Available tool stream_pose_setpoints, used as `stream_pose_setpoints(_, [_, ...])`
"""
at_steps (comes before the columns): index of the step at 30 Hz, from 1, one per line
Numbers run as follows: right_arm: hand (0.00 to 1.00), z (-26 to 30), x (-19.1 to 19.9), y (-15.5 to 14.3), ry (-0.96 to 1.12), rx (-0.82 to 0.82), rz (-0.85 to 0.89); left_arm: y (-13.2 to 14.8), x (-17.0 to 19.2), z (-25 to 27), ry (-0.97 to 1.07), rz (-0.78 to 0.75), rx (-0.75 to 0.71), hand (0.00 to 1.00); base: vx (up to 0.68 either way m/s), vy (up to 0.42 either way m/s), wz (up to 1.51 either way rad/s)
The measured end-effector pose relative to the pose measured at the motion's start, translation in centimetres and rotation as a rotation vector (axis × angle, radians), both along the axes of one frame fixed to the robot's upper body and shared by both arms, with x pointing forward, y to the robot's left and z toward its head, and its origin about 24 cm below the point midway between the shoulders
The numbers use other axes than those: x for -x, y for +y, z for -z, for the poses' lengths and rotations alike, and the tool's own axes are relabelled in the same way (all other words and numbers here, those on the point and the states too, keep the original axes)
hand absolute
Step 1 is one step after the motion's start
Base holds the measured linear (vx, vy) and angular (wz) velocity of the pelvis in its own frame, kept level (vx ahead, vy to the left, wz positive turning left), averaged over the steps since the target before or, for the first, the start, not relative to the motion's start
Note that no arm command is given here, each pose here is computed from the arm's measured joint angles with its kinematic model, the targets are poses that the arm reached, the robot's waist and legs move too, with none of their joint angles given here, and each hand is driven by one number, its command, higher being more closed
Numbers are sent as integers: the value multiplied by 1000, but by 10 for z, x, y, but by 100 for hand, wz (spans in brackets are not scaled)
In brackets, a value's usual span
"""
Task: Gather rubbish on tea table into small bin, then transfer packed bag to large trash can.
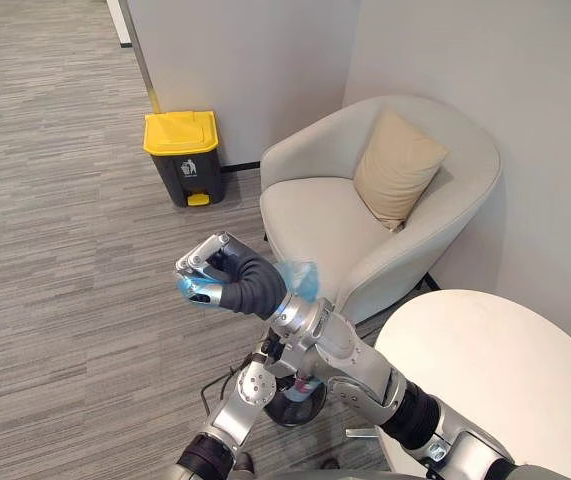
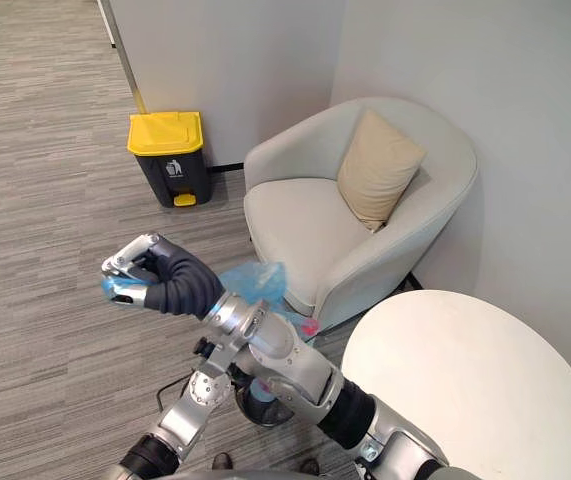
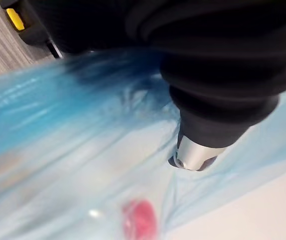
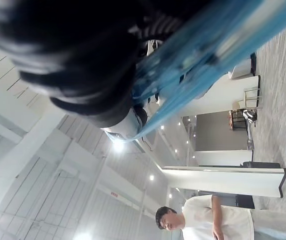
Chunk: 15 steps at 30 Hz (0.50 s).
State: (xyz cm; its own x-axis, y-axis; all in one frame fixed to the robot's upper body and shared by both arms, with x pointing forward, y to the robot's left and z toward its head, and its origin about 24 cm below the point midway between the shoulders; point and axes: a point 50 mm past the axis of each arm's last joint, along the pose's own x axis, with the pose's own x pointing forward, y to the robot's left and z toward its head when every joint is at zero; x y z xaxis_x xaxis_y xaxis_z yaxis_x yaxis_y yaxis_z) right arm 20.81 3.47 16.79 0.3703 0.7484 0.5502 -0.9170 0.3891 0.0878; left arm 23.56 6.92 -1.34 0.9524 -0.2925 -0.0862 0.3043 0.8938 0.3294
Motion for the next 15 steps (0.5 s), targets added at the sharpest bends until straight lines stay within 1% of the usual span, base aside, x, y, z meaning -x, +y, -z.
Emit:
stream_pose_setpoints(5, [100,10,3,-3,31,10,10,4,1,5,21,-15,-6,100,0,0,0])
stream_pose_setpoints(6, [0,14,3,-4,28,20,19,6,2,8,39,-25,-5,100,0,0,0])
stream_pose_setpoints(9, [0,23,3,-10,27,54,64,13,3,13,66,-58,-4,100,0,0,0])
stream_pose_setpoints(12, [0,33,0,-21,11,104,151,27,5,17,88,-119,2,100,0,0,0])
stream_pose_setpoints(15, [0,39,-8,-37,-59,181,271,37,7,24,119,-166,5,100,0,0,0])
